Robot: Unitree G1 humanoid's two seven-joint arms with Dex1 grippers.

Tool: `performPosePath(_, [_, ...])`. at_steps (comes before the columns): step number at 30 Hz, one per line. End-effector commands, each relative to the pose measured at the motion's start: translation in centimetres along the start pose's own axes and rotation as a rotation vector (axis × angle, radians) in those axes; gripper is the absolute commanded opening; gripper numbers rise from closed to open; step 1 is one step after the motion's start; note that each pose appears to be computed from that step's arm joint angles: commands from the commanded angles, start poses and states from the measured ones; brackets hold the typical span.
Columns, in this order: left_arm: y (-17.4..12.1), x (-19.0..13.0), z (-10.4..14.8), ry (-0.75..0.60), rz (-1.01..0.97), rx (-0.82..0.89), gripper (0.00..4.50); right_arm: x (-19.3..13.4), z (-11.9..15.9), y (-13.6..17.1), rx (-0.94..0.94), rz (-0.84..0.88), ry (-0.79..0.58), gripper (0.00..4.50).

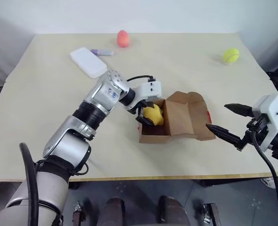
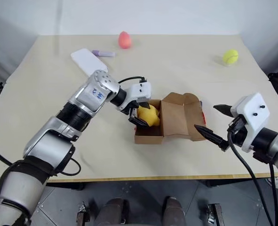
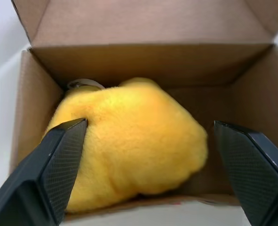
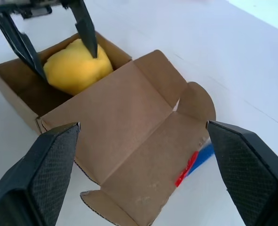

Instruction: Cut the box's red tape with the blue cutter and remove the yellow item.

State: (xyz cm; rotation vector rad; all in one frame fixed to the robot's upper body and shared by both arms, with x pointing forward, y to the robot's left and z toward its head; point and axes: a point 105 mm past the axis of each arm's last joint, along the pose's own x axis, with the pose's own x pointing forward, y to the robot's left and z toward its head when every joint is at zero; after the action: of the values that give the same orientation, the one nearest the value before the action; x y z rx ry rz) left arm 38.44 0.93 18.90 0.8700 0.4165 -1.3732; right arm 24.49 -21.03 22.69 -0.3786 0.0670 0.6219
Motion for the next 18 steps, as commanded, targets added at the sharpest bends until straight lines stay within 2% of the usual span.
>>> performPosePath(1, [0.8,0.1,-0.3,0.028,0.033,0.043,3.64,-0.9,1.3,0.5,-0.029,-0.022,-0.066,4.5])
performPosePath(7, [1.0,0.1,0.8,-0.04,0.032,0.041,1.86,-1.9,1.4,1.6,-0.019,0.038,-0.143,4.5])
performPosePath(12, [2.0,-1.0,2.3,-0.109,0.09,0.03,0.44,-3.3,0.2,2.1,-0.01,0.113,-0.167,4.5])
performPosePath(14, [2.3,-1.8,3.3,-0.159,0.108,0.022,0.0,-4.1,-0.6,2.0,-0.025,0.13,-0.167,4.5])
performPosePath(18, [2.7,-3.5,5.0,-0.235,0.14,0.018,0.0,-5.2,-1.2,1.0,-0.024,0.141,-0.195,4.5])
